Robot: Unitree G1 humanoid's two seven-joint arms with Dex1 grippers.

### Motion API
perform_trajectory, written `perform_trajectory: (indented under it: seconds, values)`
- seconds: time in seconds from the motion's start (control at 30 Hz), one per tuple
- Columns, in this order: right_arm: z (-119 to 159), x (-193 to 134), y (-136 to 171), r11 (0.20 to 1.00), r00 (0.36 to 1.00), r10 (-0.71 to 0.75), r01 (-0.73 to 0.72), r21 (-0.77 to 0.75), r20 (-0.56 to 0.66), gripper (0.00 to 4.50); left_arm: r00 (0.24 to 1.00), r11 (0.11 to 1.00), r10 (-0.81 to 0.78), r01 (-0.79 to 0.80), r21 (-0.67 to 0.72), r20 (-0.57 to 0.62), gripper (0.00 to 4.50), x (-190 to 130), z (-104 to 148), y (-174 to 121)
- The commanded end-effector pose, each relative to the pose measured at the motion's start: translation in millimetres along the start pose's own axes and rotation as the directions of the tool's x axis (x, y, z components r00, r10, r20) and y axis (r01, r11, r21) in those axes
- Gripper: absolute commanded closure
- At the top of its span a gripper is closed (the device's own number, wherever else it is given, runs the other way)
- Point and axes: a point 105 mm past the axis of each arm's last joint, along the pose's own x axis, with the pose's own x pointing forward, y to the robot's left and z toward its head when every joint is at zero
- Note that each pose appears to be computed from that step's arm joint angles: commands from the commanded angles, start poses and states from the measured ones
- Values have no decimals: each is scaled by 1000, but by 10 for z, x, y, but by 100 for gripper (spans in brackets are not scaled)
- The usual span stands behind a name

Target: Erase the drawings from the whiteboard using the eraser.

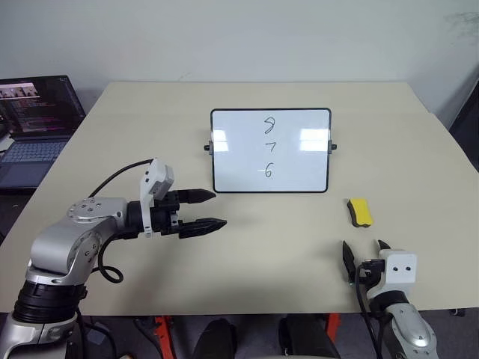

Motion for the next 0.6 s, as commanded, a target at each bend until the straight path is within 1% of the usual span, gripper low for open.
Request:
perform_trajectory:
  seconds: [0.03, 0.3, 0.6]
  values:
    - [-118, 4, 41, 1000, 999, 12, -11, 22, -39, 2, 1000, 999, -16, 15, 47, 21, 0, 2, 97, -4]
    - [-333, 9, 97, 995, 995, 43, -35, 88, -92, 2, 999, 998, -30, 29, 57, 19, 0, 8, 85, 19]
    - [-369, 14, 87, 994, 995, 43, -33, 108, -92, 2, 999, 997, -42, 40, 63, 25, 0, 25, 93, 40]
